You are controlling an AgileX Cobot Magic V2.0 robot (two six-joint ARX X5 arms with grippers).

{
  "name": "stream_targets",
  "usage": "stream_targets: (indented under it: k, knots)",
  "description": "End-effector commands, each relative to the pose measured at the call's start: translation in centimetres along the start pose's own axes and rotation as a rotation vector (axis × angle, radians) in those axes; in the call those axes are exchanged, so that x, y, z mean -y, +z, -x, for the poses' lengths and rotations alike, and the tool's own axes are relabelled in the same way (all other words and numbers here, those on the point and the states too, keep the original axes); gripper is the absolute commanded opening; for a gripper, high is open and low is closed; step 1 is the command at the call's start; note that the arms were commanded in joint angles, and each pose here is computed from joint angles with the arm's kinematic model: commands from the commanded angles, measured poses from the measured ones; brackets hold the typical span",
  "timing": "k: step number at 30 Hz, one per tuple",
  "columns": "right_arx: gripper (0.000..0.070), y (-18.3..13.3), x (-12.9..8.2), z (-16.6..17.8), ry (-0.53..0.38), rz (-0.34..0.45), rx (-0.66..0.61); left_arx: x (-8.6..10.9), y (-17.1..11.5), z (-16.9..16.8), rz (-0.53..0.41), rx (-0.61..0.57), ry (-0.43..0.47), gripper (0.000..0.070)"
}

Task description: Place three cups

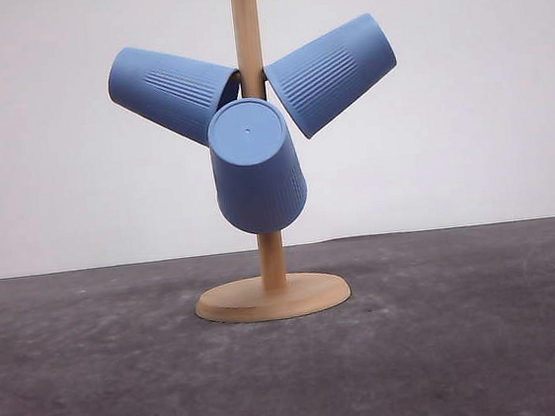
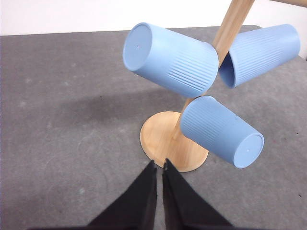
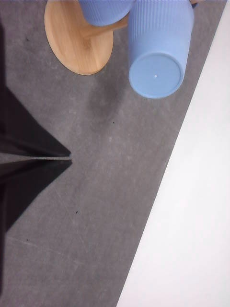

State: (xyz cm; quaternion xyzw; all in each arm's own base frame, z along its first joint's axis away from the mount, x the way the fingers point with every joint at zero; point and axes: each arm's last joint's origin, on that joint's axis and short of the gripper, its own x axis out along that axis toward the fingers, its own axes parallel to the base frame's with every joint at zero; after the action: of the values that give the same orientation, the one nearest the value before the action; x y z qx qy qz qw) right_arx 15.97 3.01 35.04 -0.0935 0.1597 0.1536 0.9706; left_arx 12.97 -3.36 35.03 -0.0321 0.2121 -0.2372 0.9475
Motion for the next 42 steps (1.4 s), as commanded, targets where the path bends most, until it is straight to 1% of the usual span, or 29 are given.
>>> stream_targets:
  k: [1,2,4,8,10,13,15,17,19,23,28,32,42]
  knots:
    - [0.0003,0.3,0.0,-0.1,-0.002,0.008,0.01,0.0,0.0,0.1,-0.107,0.036,0.008,0.0]
    - [0.0003,0.3,0.0,-0.1,-0.002,0.008,0.01,-0.1,-0.4,0.1,-0.138,0.063,0.015,0.0]
    - [0.0003,0.3,0.0,-0.1,-0.001,0.008,0.011,-0.5,-1.9,-0.3,-0.155,0.131,0.034,0.0]
    - [0.0003,0.3,0.0,-0.1,-0.001,0.008,0.011,-1.8,-7.0,-1.2,-0.194,0.255,0.108,0.0]
    - [0.0003,0.3,0.0,-0.1,-0.002,0.008,0.01,-2.5,-9.6,-1.5,-0.185,0.281,0.176,0.0]
    - [0.0003,0.3,0.0,-0.1,-0.001,0.008,0.01,-3.3,-13.2,-1.9,-0.15,0.281,0.307,0.0]
    - [0.0003,0.3,0.0,-0.1,-0.001,0.008,0.011,-3.8,-14.9,-2.1,-0.112,0.285,0.387,0.0]
    - [0.0003,0.3,0.0,-0.1,-0.001,0.008,0.01,-4.1,-16.2,-2.2,-0.07,0.302,0.445,0.0]
    - [0.0003,0.3,0.0,-0.1,-0.001,0.008,0.011,-4.2,-17.1,-2.3,-0.047,0.322,0.471,0.0]
    - [0.0003,0.3,0.0,-0.1,-0.001,0.008,0.011,-4.4,-18.4,-2.7,-0.049,0.336,0.473,0.0]
    - [0.0003,0.3,0.0,-0.1,-0.002,0.008,0.011,-4.7,-19.4,-3.4,-0.038,0.303,0.475,0.0]
    - [0.0003,0.3,0.0,-0.1,-0.001,0.008,0.01,-4.7,-19.4,-3.4,-0.022,0.303,0.47,0.0]
    - [0.0003,0.3,0.0,-0.1,-0.001,0.008,0.01,-4.7,-19.4,-3.4,-0.022,0.305,0.471,0.0]
